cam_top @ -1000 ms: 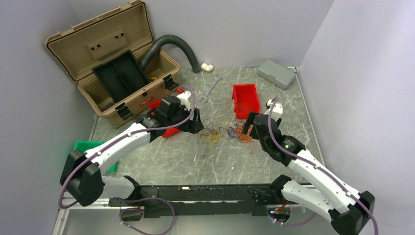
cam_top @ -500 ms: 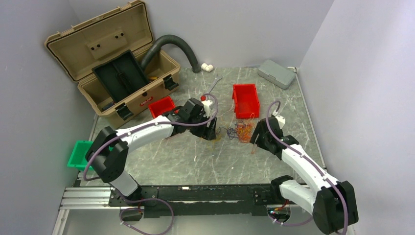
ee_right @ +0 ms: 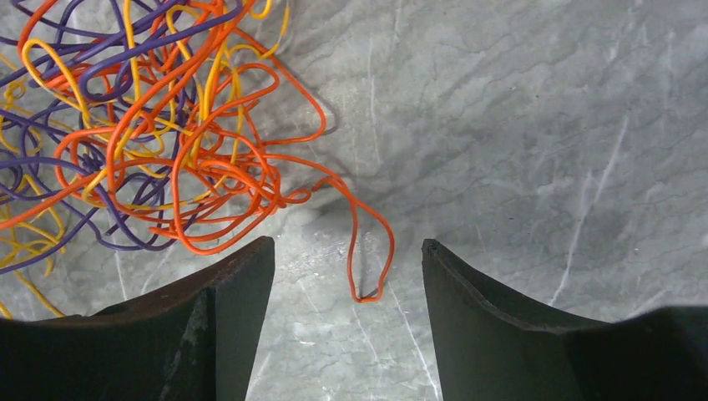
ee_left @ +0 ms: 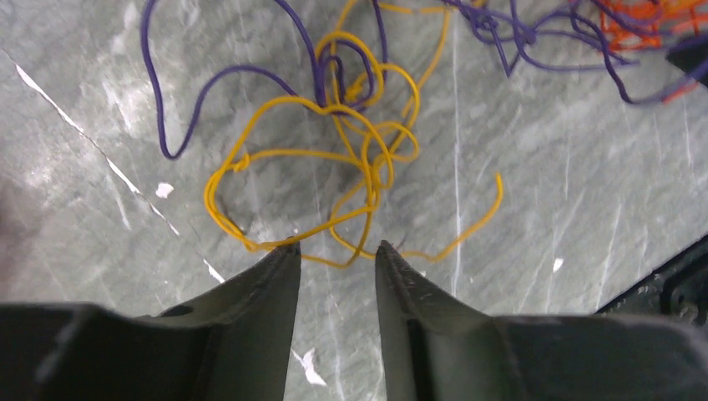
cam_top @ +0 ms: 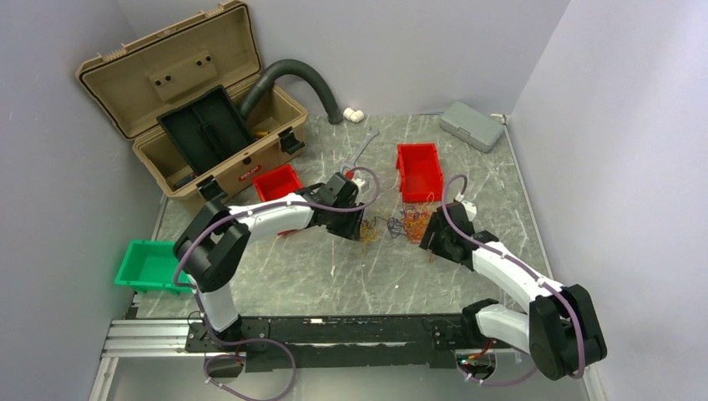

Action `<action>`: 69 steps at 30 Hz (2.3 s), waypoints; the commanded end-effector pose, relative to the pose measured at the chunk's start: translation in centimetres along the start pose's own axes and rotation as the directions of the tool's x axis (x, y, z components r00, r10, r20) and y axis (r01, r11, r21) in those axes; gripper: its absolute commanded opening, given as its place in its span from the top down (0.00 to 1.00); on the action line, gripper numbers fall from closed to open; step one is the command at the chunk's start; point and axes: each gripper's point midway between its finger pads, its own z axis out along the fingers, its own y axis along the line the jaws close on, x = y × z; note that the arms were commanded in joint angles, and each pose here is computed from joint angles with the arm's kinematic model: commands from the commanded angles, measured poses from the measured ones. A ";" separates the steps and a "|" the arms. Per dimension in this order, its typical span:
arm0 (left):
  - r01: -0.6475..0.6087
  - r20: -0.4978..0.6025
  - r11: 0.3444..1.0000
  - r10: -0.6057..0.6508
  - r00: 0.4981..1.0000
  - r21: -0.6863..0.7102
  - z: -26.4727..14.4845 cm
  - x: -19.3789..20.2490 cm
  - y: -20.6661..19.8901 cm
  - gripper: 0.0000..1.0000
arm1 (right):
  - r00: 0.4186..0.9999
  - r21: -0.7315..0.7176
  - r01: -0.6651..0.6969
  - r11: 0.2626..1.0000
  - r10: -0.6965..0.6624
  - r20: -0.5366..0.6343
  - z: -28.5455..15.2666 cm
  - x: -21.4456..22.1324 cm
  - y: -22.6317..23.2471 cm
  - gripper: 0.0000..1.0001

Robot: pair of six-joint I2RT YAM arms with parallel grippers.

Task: Untangle the cables
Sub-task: Untie the cable.

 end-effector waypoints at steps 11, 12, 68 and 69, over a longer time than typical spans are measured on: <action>-0.109 0.145 0.989 0.123 0.982 -0.097 -7.1 -4.0 1.0 1.00 | 0.964 -0.403 0.262 0.877 -0.219 0.151 -4.9 -3.3 8.3 0.32; -0.114 0.154 0.988 0.129 0.980 -0.103 -8.2 -4.0 1.0 1.00 | 0.954 -0.470 0.298 0.831 -0.249 0.166 -5.8 -3.1 9.5 0.32; 0.569 0.768 0.747 -0.126 0.627 -0.342 -36.9 -5.4 14.3 1.00 | 0.978 0.080 0.009 0.997 -0.026 0.206 1.6 -4.8 2.9 0.40; 0.599 0.772 0.717 -0.136 0.621 -0.356 -36.9 -5.0 15.0 1.00 | 0.977 0.094 0.004 0.996 -0.024 0.213 1.3 -5.0 2.7 0.40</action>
